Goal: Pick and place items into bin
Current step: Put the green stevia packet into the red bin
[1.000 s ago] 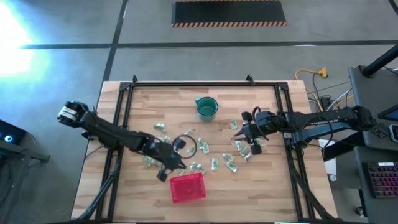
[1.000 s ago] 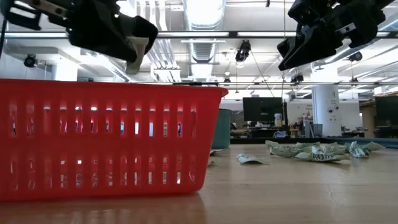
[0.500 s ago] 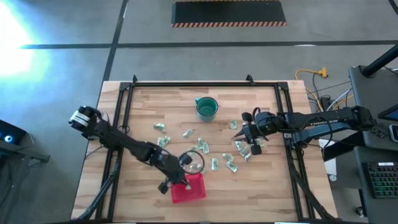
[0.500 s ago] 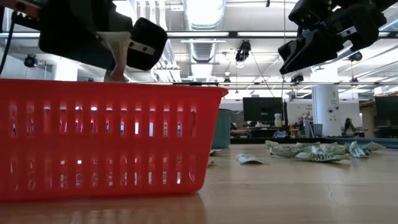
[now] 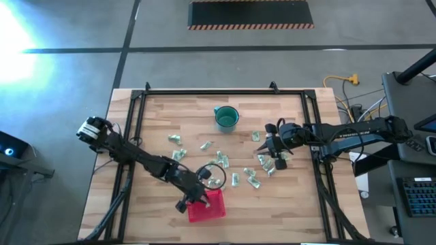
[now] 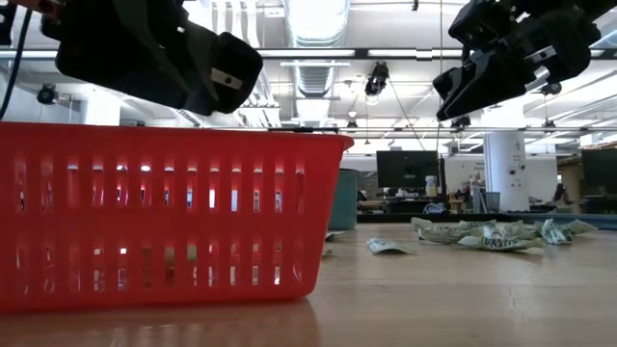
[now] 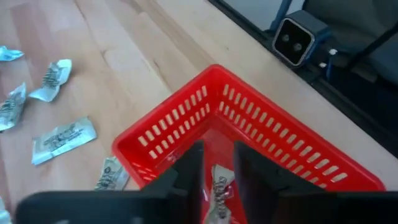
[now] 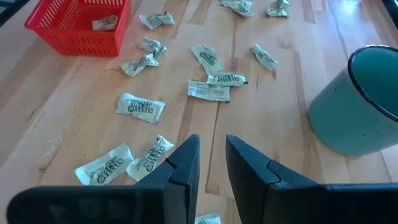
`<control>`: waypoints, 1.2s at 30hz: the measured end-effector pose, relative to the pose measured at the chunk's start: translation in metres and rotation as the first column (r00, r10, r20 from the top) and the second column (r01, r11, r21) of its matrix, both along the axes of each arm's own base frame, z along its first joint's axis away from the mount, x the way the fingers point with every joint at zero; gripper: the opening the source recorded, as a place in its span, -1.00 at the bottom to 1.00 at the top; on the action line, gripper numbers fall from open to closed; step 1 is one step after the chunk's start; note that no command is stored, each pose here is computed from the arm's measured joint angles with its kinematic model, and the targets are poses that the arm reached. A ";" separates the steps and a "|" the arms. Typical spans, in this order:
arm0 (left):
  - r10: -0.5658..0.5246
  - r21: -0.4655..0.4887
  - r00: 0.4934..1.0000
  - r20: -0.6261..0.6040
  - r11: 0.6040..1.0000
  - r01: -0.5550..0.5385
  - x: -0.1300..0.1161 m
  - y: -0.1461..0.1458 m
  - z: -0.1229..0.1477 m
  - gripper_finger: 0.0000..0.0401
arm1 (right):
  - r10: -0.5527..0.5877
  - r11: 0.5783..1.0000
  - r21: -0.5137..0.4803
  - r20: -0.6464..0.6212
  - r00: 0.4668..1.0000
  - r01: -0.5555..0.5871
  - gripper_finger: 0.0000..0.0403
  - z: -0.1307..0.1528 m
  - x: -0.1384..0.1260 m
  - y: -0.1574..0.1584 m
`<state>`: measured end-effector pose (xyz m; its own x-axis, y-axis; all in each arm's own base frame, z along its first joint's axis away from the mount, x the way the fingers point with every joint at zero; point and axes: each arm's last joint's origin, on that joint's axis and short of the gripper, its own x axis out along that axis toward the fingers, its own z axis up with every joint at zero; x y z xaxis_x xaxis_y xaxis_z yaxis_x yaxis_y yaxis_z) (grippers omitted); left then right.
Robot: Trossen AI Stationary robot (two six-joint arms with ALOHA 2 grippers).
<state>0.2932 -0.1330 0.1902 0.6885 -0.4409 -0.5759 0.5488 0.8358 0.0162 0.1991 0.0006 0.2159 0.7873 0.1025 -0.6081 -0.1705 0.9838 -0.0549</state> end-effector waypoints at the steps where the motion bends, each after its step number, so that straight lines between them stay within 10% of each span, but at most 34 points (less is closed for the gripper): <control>1: 0.001 0.001 1.000 0.000 1.000 -0.001 0.000 0.000 0.000 -0.58 | -0.001 1.000 0.001 -0.002 1.000 0.001 -0.66 0.000 0.000 0.000; 10: 0.046 0.025 0.999 0.025 0.999 -0.047 -0.004 0.003 0.009 -0.35 | -0.145 0.987 -0.076 -0.066 0.987 0.140 -0.66 -0.020 -0.008 -0.004; 17: 0.162 0.086 0.983 0.082 0.982 -0.169 -0.012 0.012 0.023 -0.35 | -0.419 0.889 -0.219 -0.028 0.908 0.403 -0.66 -0.023 -0.011 -0.014; 36: 0.244 0.046 0.967 0.070 0.968 -0.248 -0.023 0.018 0.034 -0.35 | -0.679 0.733 -0.146 -0.224 0.699 0.665 -0.28 -0.045 -0.034 -0.036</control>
<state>0.2701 -0.1152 0.2240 0.8077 -0.2228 -0.5458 0.3229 0.9418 0.0933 0.1654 -0.0353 0.1707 0.4584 -0.4314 -0.7771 0.5205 0.8390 -0.1587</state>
